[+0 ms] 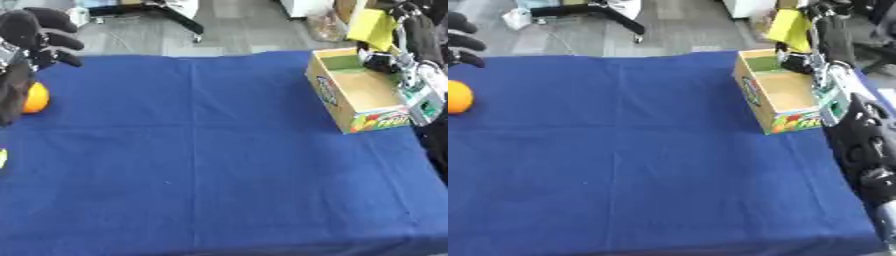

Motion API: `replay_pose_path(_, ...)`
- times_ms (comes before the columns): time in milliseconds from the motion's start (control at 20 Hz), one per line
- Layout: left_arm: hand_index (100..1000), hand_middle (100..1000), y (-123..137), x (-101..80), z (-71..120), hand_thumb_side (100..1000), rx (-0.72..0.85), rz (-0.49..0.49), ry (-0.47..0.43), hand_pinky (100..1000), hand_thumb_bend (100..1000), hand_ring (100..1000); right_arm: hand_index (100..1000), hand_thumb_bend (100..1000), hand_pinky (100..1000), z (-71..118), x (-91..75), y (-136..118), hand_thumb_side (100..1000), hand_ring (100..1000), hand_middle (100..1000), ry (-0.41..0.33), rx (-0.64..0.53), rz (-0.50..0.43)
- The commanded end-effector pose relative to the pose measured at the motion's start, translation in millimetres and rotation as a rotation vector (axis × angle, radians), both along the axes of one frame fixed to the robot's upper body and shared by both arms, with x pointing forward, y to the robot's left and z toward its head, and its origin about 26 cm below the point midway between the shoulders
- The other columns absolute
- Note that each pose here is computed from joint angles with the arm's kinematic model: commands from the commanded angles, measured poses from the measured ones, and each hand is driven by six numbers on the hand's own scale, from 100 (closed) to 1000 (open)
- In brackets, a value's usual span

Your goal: Pick up the objects with one hand, pass them to the other hand, and then place them into the box on the other side of the table.

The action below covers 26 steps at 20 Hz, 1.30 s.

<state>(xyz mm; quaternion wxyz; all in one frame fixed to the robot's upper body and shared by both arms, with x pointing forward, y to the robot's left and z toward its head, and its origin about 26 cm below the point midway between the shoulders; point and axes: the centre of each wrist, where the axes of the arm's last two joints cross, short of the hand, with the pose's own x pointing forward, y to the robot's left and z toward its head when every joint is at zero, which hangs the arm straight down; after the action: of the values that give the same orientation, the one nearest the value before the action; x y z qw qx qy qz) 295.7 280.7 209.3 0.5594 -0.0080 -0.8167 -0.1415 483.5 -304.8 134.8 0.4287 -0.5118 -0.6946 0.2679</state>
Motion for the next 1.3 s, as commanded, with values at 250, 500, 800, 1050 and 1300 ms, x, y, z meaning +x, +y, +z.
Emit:
replay_pose_path(250, 667, 589, 4.4, 0.6, 3.5, 645, -0.002, 0.014, -0.027, 562, 983, 590, 663, 100, 804, -5.9, 2.9, -18.5, 107, 829, 780, 0.020, 0.047, -0.106)
replay_pose_path(500, 667, 585, 4.6, 0.7, 0.9, 644, -0.007, 0.014, -0.022, 561, 984, 587, 815, 160, 813, -17.4, 2.4, -24.9, 254, 850, 810, 0.071, 0.056, -0.168)
replay_pose_path(800, 668, 585, 5.8, 1.1, -2.0, 643, -0.008, 0.021, -0.015, 560, 988, 587, 991, 435, 882, -20.5, 0.8, -33.2, 537, 935, 940, 0.143, 0.024, -0.240)
replay_pose_path(1050, 668, 590, 8.1, 1.6, -4.7, 642, -0.008, 0.033, -0.010, 560, 990, 590, 1000, 461, 897, -14.3, -1.6, -39.7, 542, 961, 991, 0.114, 0.022, -0.262)
replay_pose_path(1300, 670, 590, 10.9, 1.8, -5.8, 639, -0.004, 0.049, -0.012, 558, 994, 589, 994, 388, 883, 8.4, -4.1, -41.6, 439, 942, 956, -0.020, 0.019, -0.217)
